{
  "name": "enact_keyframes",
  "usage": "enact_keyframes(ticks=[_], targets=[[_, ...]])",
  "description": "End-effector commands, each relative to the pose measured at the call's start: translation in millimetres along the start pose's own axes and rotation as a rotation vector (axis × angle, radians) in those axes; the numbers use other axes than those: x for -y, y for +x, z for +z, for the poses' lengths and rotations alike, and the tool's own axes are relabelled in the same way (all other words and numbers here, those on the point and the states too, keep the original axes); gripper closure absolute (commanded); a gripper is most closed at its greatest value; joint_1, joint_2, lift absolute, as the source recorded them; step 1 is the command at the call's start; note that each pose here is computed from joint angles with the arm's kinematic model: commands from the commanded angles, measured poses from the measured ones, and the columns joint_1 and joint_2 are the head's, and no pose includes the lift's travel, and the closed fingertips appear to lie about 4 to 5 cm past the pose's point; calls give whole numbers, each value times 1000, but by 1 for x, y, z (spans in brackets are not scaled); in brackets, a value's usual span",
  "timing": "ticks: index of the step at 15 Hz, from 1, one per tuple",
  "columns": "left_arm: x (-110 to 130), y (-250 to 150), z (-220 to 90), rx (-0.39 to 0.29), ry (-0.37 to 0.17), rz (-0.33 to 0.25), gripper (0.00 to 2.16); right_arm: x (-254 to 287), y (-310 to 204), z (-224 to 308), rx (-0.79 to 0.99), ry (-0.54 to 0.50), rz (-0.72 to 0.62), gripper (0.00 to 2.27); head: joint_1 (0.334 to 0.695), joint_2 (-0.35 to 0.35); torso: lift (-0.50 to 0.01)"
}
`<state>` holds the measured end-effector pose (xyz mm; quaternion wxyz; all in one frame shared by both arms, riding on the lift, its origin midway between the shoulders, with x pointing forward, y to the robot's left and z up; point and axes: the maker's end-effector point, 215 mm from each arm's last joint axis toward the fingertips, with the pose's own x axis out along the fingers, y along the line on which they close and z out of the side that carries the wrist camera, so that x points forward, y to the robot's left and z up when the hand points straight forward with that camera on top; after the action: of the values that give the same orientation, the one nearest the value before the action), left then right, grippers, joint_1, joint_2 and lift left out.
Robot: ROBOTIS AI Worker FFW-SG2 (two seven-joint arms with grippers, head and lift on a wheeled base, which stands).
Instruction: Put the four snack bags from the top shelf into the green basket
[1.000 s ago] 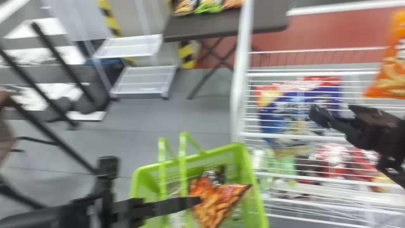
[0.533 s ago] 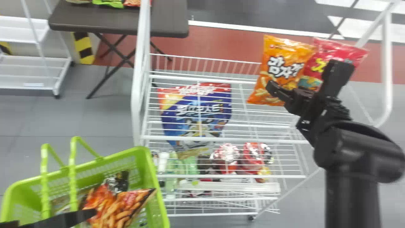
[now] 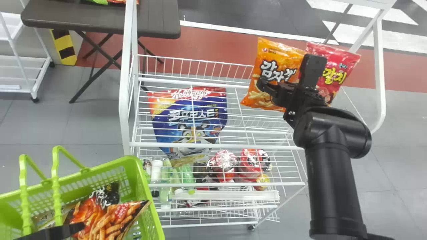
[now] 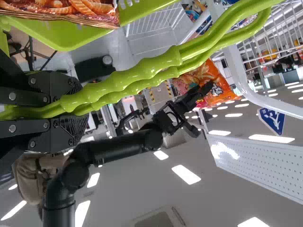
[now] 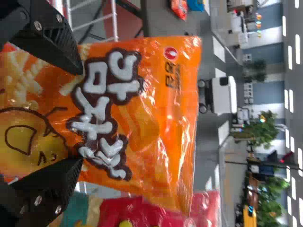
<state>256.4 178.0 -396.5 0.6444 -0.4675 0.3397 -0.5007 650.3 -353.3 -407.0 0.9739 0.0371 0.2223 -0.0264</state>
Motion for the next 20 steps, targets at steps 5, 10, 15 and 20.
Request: enact_keyframes(ticks=[5,10,15,20], targets=[[2,1,-1,-5,0,-12,2148,-7,-12,-10,10,-26,12,2260,695,-204,0],[1,2,-1,-3,-3,-13,2148,-20,-80,25,155,40,77,2260,695,-212,0],[1,2,0,2,-1,-13,2148,-97,-204,-25,-42,96,278,2260,695,-172,0],[1,1,2,5,2,-13,2148,-184,-322,-143,-484,114,537,2260,695,-61,0]])
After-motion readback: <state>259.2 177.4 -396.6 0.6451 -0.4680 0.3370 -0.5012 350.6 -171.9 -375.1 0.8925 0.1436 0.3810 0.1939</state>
